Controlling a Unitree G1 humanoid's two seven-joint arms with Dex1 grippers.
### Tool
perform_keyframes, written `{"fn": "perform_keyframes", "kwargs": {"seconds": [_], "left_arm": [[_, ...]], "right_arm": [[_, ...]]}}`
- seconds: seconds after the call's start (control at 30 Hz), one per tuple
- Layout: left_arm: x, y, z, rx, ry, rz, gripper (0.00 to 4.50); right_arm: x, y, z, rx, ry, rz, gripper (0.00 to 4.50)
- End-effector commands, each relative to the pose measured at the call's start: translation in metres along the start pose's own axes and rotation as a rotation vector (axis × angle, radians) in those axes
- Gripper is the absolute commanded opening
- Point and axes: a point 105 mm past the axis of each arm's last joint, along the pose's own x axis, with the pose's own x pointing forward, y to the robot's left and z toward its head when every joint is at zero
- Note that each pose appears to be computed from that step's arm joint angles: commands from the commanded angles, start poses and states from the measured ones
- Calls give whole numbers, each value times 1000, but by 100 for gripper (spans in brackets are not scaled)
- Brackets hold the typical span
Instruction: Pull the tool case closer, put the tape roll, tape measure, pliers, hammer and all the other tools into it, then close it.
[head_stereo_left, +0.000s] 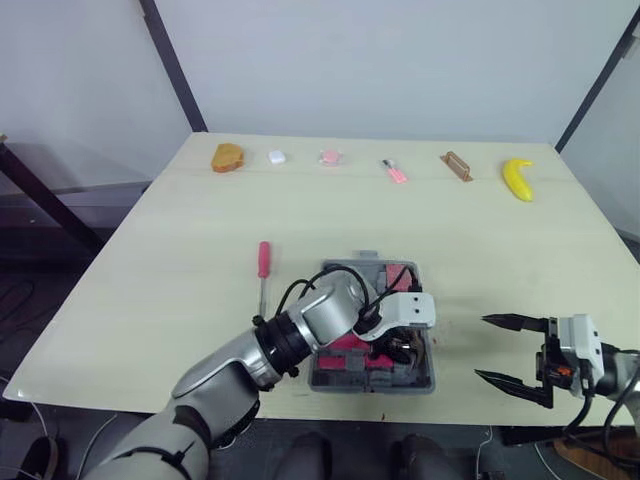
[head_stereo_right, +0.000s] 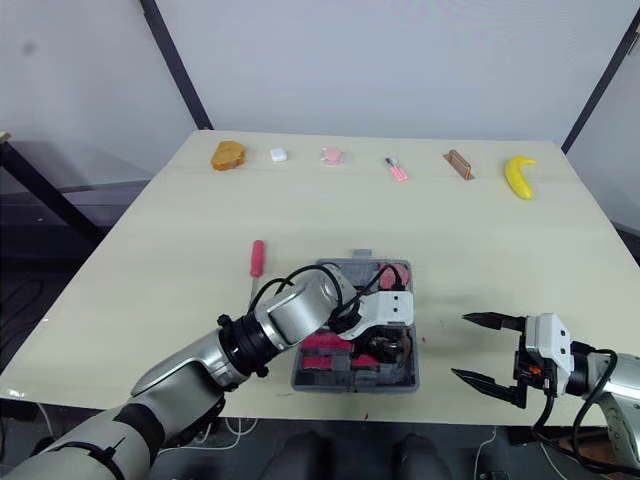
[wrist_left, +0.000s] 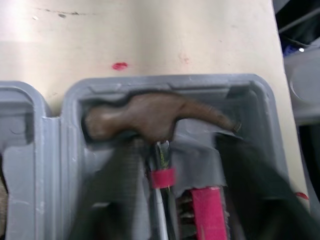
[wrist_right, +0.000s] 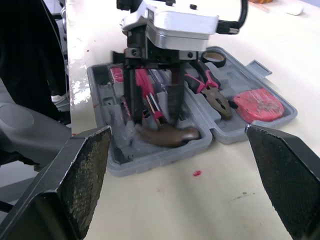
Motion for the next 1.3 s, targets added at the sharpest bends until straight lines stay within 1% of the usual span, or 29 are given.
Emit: {"fn": "perform_keyframes", "kwargs": {"seconds": [0.03,0.27,0.37,0.43,0.47,0.53,0.57,0.6,0.67,0.77,0.8,0.83,1.0,1.13,1.3], "left_arm": [[-13,0,17,10,-63,9,384],[-29,4,25,20,-112,21,384],[-37,6,31,30,-178,23,384],[-43,8,32,26,-245,24,384],[-45,9,32,22,-271,24,384],[-49,12,23,33,-321,33,384],[-51,13,20,44,-363,43,334],[-53,12,19,55,-405,41,308],[-55,10,18,78,-477,32,218],[-57,9,9,143,-540,44,71],[-57,9,5,152,-555,44,29],[-57,8,0,147,-561,41,5],[-57,2,-19,100,-597,-2,5],[-51,2,-43,100,-538,0,5],[-43,8,-56,72,-508,16,5]], "right_arm": [[3,0,8,-37,-18,10,450],[3,0,8,-38,-20,11,450],[4,0,8,-39,-20,10,450],[4,-1,8,-39,-21,9,450],[4,-1,8,-39,-22,8,450],[5,-1,9,-40,-27,6,450],[5,-1,10,-39,-34,3,450],[6,-2,11,-38,-41,-1,450],[7,-2,12,-37,-47,-3,450],[8,-2,13,-37,-50,-2,450],[8,-2,13,-36,-51,-2,450],[8,-2,13,-36,-52,-2,450],[11,-3,13,-39,-54,-1,450],[13,-4,14,-43,-58,3,450],[14,-4,15,-48,-58,4,450]]}}
